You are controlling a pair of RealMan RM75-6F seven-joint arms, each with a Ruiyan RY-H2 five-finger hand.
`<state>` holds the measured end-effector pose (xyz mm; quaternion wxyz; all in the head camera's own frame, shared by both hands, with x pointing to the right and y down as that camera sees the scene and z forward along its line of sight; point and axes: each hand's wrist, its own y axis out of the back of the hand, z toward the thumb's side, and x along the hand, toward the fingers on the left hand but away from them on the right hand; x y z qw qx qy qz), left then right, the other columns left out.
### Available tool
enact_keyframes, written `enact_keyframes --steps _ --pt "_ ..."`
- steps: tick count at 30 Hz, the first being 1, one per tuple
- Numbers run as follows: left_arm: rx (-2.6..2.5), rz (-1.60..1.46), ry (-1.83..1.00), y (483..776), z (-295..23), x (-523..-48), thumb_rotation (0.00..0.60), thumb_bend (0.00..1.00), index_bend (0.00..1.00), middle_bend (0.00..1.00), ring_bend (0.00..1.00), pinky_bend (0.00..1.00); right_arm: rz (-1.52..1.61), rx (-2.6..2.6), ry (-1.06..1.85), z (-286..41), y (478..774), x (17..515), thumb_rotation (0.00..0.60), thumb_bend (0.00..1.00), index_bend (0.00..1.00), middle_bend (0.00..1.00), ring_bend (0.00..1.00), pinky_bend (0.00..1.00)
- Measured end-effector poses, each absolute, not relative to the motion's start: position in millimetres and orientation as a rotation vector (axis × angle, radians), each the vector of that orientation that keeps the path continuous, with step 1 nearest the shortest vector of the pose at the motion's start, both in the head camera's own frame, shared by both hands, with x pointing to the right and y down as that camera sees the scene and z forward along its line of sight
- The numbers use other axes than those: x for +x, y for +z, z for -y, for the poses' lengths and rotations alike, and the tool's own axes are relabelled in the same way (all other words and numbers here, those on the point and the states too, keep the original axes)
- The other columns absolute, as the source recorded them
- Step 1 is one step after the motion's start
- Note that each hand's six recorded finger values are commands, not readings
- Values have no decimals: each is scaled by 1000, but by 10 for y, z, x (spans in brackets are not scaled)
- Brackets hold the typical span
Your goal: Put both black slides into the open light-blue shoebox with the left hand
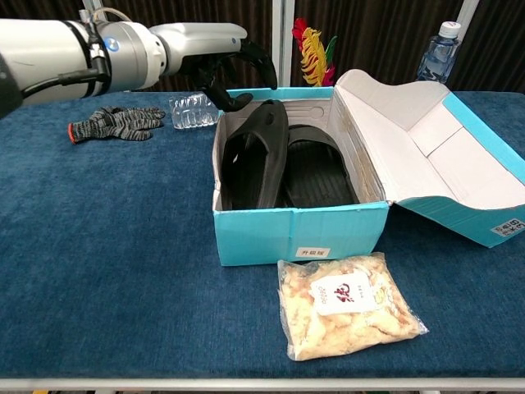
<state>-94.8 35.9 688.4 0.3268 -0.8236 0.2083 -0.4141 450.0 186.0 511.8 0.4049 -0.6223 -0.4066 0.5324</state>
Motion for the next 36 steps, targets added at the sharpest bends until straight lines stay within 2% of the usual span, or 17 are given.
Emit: enact_keyframes --steps 9,22,29,33,36 --pt "-2090 -438 -1148 7072 -281 -717 600 542 288 239 9 189 1034 -1573 1350 -1867 5135 4538 600 154 0 52 0 27" --pt "-2046 -368 -1269 7255 -361 -785 600 539 288 262 9 180 1042 -1571 1349 -1874 5129 4561 600 155 0 52 0 27" --pt "-2126 -548 -1207 7060 -303 -853 600 513 282 261 8 182 1048 -1567 1352 -1885 5106 4581 600 155 0 53 0 27" --pt "-2132 -710 -1138 6837 -225 -1131 600 418 281 261 10 183 1057 -1571 1356 -1888 5110 4606 600 154 0 52 0 28" --pt "-2086 -851 -1105 6660 -159 -1520 600 341 281 261 41 183 1070 -1575 1371 -1894 5126 4652 600 155 0 52 0 28"
